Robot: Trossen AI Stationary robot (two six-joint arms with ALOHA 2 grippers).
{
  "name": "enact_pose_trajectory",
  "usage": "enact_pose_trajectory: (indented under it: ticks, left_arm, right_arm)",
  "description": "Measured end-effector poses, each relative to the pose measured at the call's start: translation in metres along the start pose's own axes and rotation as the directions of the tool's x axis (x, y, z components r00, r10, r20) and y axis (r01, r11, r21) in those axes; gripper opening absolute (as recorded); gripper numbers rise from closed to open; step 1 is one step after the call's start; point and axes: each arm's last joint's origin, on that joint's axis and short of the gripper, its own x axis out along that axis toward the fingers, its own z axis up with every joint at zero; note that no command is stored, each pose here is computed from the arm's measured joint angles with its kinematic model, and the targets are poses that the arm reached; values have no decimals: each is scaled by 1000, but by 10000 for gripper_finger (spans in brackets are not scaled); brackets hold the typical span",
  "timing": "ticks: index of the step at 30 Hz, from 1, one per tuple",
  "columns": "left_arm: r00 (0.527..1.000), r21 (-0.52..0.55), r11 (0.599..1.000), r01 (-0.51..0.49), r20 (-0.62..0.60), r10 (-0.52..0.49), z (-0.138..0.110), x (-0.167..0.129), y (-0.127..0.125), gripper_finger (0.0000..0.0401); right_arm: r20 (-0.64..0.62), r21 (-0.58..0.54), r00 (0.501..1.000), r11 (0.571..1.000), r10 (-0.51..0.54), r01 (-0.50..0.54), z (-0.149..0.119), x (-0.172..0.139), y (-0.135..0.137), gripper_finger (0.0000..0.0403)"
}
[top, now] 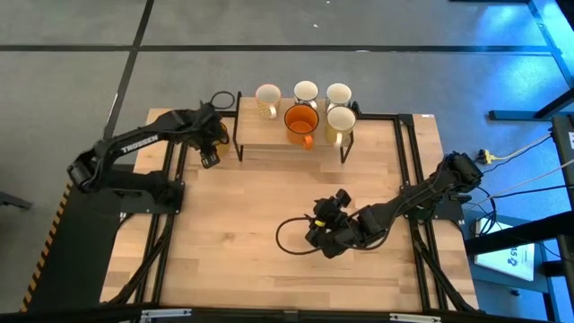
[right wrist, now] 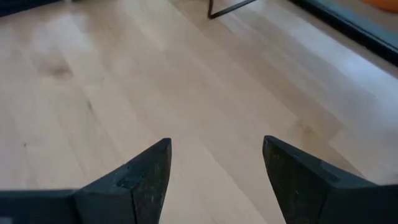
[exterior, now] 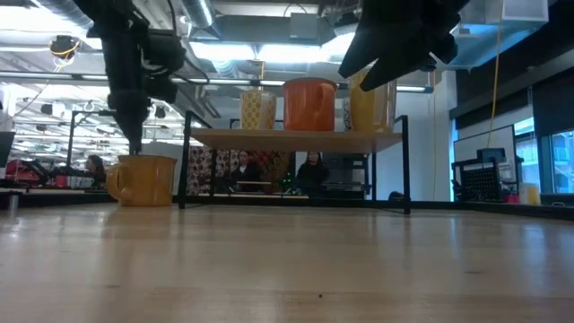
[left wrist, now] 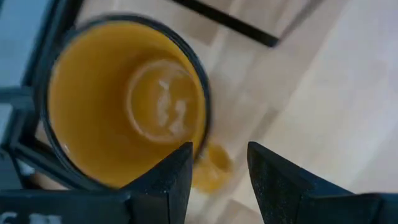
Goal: Place coffee mugs
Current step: Put the yellow mug on the shelf
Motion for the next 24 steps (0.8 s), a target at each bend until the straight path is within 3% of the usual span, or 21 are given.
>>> enact_pose_trajectory:
  ticks: [4, 15, 19, 24]
  left_arm:
    - [999, 46, 999, -21, 40, 19, 5, 8, 7, 147]
    - [999, 98, 995, 22, -51, -17, 4, 31, 16, 132]
    - [997, 96, 995, 16, -71, -10, 6, 37, 16, 99]
    - [998, 82, 997, 11, -60, -6, 8, 39, 17, 29]
  right_arm:
    - [19, 2, 999, 999, -44, 44, -3, 1, -4, 238]
    - [13, 9, 998, 998, -58, 58, -3, 2, -5, 238]
    - [13, 7, 998, 998, -58, 58, -4, 1, -5, 238]
    - [13, 8, 998, 998, -56, 56, -4, 1, -5, 238]
